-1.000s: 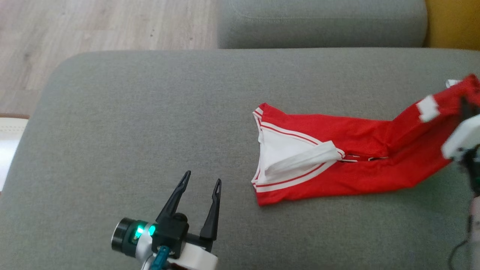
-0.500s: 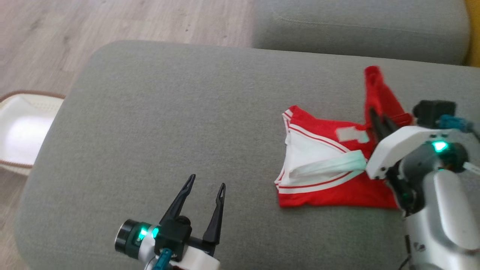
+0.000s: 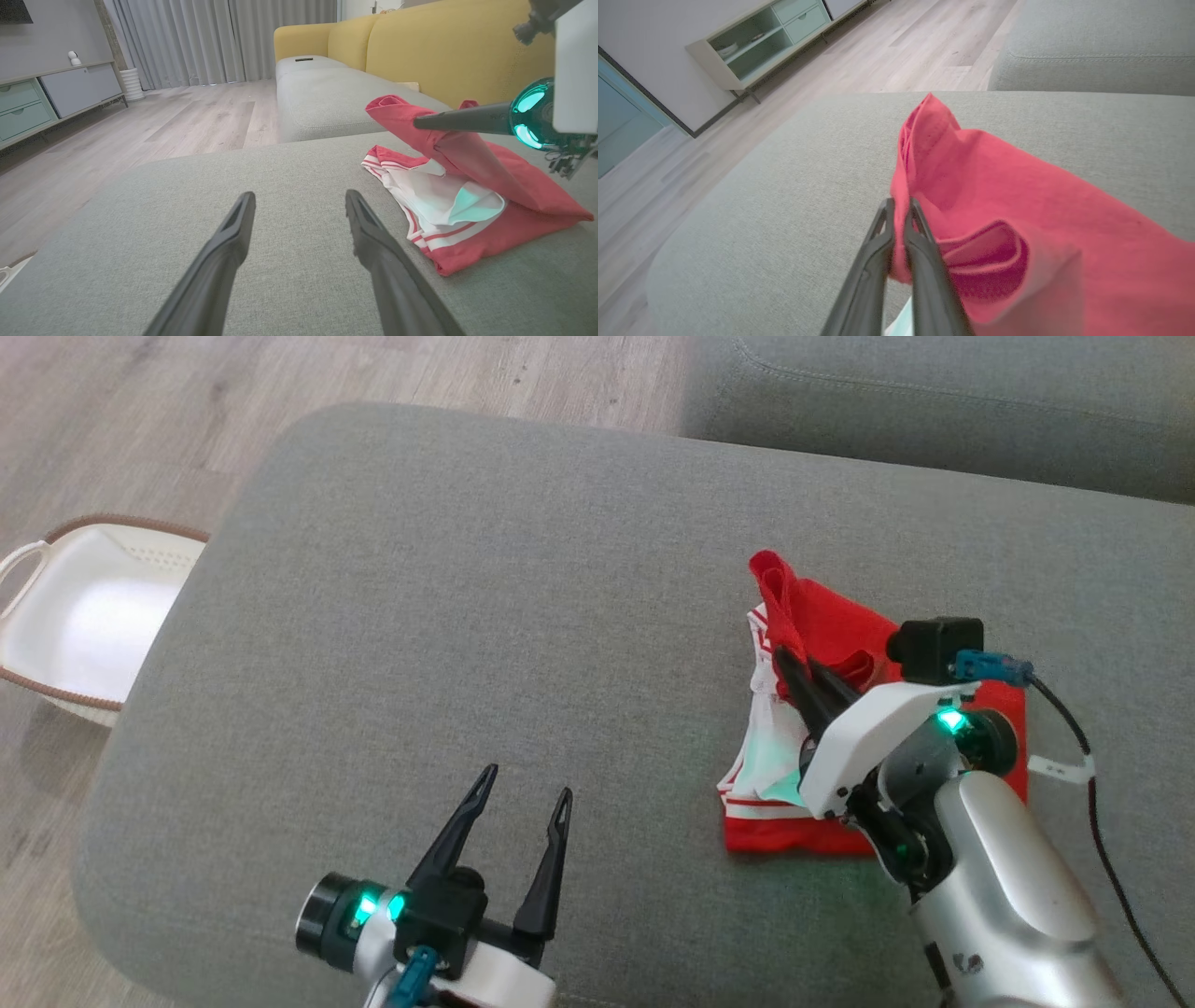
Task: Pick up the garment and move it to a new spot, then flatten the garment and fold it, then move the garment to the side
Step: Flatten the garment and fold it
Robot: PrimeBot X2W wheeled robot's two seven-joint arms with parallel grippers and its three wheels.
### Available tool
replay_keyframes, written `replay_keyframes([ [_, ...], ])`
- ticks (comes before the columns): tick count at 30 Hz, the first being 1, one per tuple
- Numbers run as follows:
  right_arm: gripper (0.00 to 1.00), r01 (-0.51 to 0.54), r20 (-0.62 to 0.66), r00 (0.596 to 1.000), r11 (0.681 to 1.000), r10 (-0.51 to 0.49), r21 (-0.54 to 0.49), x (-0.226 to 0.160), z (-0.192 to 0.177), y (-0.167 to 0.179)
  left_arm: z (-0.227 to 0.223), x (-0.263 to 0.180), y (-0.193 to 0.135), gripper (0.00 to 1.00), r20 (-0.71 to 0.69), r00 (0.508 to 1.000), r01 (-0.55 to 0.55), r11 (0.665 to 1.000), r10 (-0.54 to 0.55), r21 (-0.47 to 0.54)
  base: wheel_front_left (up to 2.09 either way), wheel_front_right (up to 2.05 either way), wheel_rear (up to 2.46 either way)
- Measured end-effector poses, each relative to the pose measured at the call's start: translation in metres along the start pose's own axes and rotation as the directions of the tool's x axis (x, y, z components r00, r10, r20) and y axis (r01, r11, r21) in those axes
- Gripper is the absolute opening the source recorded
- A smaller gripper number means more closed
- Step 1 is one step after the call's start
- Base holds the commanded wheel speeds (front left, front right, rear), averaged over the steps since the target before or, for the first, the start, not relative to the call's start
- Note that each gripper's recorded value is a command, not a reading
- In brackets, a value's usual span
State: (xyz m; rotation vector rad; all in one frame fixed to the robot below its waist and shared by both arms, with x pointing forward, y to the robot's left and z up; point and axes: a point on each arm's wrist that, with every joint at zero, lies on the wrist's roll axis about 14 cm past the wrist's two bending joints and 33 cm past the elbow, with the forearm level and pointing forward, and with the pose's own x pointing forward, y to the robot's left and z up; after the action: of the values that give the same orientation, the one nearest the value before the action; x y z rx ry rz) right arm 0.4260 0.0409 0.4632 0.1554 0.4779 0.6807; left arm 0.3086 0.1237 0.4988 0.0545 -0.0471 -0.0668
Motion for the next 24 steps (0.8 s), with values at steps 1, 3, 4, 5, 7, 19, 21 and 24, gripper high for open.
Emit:
replay_keyframes([
  [1,1.0,-0.009,0.006,1.0,1.0,0.009,0.012,0.001,-0.001,0.002,0.0,0.0,0.0,1.0,-0.001,1.0,-0.001,1.0,0.001,0.001,0.0,0.0,0.0],
  [3,1.0,-0.024,0.03,0.999,0.999,0.023,0.03,0.001,0.001,0.006,0.0,0.0,0.001,1.0,0.0,1.0,-0.002,1.0,0.002,0.001,0.0,0.0,0.0],
  [4,1.0,-0.031,0.046,0.999,0.999,0.029,0.041,0.0,0.004,0.008,0.0,0.0,0.0,1.0,0.001,1.0,-0.001,1.0,0.001,0.001,0.0,0.0,0.0],
  [5,1.0,-0.034,0.066,0.997,0.998,0.031,0.05,-0.001,0.007,0.009,0.001,0.0,0.0,1.0,0.003,1.0,0.001,1.0,-0.001,0.001,0.0,0.0,0.0],
  [7,1.0,-0.037,0.122,0.992,0.998,0.029,0.059,-0.005,0.018,0.008,0.001,0.001,-0.002,1.0,0.005,1.0,0.008,1.0,-0.008,0.0,0.0,0.0,0.0],
  [19,1.0,0.237,0.352,0.898,0.964,-0.264,0.117,-0.083,0.058,-0.077,0.008,0.007,-0.017,1.0,0.038,0.997,0.064,0.998,-0.064,-0.003,0.0,0.0,0.0],
  [21,1.0,0.277,0.336,0.89,0.951,-0.308,0.139,-0.098,0.043,-0.089,0.008,0.005,-0.02,1.0,0.039,0.996,0.076,0.997,-0.075,-0.004,0.0,0.0,0.0],
  [24,1.0,0.304,0.309,0.887,0.938,-0.343,0.169,-0.115,0.022,-0.098,0.011,0.004,-0.023,1.0,0.049,0.995,0.089,0.996,-0.088,-0.006,0.0,0.0,0.0],
])
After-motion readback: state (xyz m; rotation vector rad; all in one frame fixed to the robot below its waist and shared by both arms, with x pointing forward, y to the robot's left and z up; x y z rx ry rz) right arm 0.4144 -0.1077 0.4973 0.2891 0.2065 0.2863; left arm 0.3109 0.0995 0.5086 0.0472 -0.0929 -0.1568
